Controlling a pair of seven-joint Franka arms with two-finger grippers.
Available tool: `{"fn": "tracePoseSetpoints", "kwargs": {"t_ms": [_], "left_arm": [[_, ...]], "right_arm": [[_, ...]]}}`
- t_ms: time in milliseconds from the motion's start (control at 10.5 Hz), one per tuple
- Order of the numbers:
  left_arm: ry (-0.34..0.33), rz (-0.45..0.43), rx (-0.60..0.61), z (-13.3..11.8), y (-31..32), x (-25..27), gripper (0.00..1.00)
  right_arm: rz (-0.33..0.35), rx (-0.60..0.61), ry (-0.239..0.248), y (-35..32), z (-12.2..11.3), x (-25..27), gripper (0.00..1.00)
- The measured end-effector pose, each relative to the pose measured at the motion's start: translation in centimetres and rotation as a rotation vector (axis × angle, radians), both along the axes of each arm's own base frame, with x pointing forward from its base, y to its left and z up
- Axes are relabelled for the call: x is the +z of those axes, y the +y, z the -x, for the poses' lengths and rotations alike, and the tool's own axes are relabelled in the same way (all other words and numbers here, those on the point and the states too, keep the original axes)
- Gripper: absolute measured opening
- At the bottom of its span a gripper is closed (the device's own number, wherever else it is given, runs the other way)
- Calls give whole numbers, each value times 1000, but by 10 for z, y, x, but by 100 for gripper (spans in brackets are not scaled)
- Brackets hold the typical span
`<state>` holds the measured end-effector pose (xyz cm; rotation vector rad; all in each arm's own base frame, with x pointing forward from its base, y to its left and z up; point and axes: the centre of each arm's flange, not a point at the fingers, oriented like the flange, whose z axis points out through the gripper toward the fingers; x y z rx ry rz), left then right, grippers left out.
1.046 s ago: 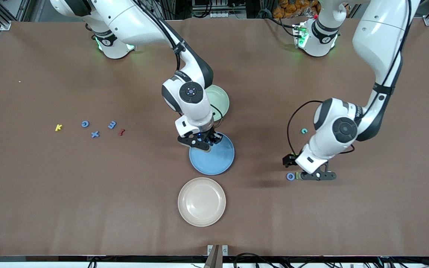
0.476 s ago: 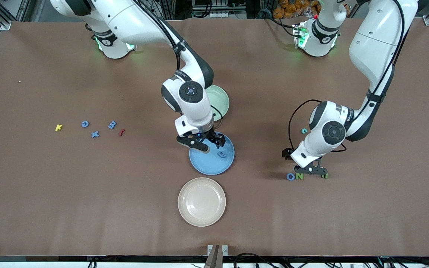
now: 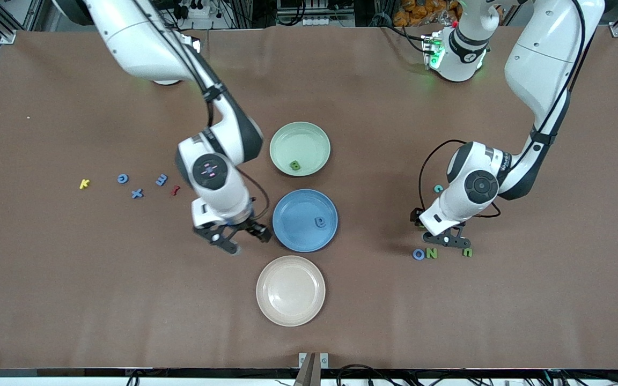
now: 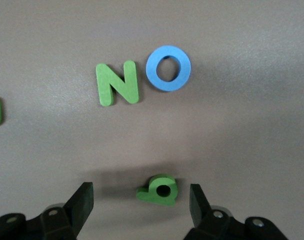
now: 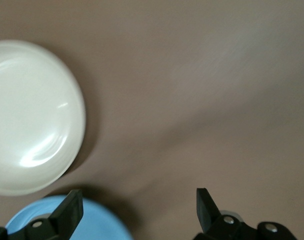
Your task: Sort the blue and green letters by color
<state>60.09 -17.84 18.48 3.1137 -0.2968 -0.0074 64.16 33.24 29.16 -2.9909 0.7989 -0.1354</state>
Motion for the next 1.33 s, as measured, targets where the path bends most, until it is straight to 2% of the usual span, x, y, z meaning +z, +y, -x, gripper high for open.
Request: {"fn": "tracePoseSetpoints", "kwargs": {"t_ms": [190,285,380,476,761,856,951,1236,1332], "left_arm": [[6,2,-9,4,-4,-2,85],[8,3,-13,5,-7,-2,79],[10,2,-15,6,-8,-3,78],[11,1,-16,7,-8,-4,70],[4,4,-21,7,-10,-3,66],[2,5,-22,7,-11,-3,58],[2,5,-23,7,-11,-3,57],[-2,10,-23,8,-12,-7,51],[-3,11,-23,7,-12,-7,44]], "right_arm": [[31,19,48,-64,-18,1,100],[40,20,68,-97,-21,2,100],[45,13,84,-133,-21,3,100],[49,-8,103,-170,-16,6,100],[51,-77,164,-277,21,14,100],[48,-103,180,-307,38,15,100],[44,-136,194,-334,55,16,100],[29,-237,154,-405,106,1,100],[26,-262,149,-419,122,-6,100]]}}
